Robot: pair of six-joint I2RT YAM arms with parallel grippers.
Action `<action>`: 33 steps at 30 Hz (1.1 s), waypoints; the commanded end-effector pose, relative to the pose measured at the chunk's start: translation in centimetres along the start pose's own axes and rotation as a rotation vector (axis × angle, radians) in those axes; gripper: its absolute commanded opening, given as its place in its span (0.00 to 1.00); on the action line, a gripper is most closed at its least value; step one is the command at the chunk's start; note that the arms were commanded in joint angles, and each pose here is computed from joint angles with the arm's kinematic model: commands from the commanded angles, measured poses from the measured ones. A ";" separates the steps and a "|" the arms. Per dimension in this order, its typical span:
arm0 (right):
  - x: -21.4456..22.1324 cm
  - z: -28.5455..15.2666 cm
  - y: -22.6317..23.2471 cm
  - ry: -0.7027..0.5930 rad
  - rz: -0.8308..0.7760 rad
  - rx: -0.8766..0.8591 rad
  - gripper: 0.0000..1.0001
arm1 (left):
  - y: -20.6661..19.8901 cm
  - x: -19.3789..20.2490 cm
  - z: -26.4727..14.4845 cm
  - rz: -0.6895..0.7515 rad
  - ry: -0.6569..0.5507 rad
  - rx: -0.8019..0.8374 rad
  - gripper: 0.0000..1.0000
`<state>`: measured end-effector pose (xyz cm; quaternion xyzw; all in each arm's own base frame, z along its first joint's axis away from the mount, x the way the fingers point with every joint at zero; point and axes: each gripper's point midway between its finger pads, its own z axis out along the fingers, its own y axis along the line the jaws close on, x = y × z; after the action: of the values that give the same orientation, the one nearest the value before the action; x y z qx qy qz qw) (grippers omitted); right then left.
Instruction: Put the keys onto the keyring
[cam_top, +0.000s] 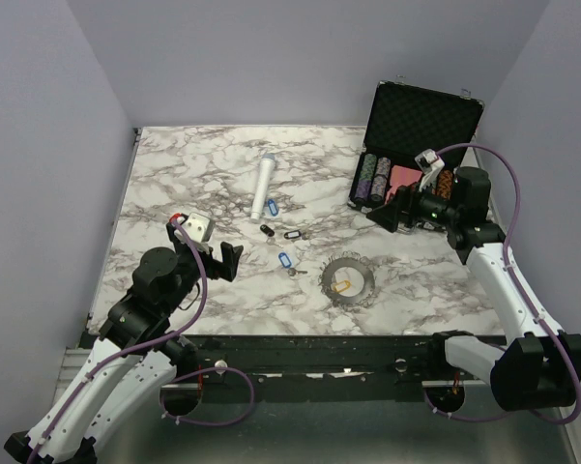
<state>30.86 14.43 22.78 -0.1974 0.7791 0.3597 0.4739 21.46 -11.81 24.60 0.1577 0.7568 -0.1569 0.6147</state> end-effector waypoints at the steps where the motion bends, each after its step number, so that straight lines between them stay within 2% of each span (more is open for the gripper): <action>1: -0.7 -0.2 -0.1 -0.029 0.001 0.013 1.00 | -0.1 0.2 0.2 0.002 0.000 0.012 0.99; 10: 0.4 -0.1 1.2 -0.002 -0.055 -0.087 1.00 | -0.3 0.1 0.2 0.000 0.000 0.020 0.99; 18: 4.9 -1.1 5.1 0.099 -0.402 -0.487 1.00 | -1.5 -0.3 0.0 -0.008 -0.021 0.089 0.99; 24: 7.7 1.2 5.2 0.294 -0.587 -0.510 1.00 | -4.7 -1.0 -0.6 -0.077 -0.065 0.264 0.99; 28: 8.9 2.7 5.6 0.302 -0.716 -0.533 1.00 | -4.0 -0.7 -0.5 -0.067 -0.050 0.227 0.99; 33: 10.9 5.2 5.3 0.405 -0.781 -0.537 1.00 | -3.6 -0.3 -0.2 -0.067 -0.032 0.200 0.99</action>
<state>23.93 21.83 16.12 -0.6161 0.6053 0.3459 0.3667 19.68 -14.84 24.99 0.1934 0.7325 -0.2506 0.6027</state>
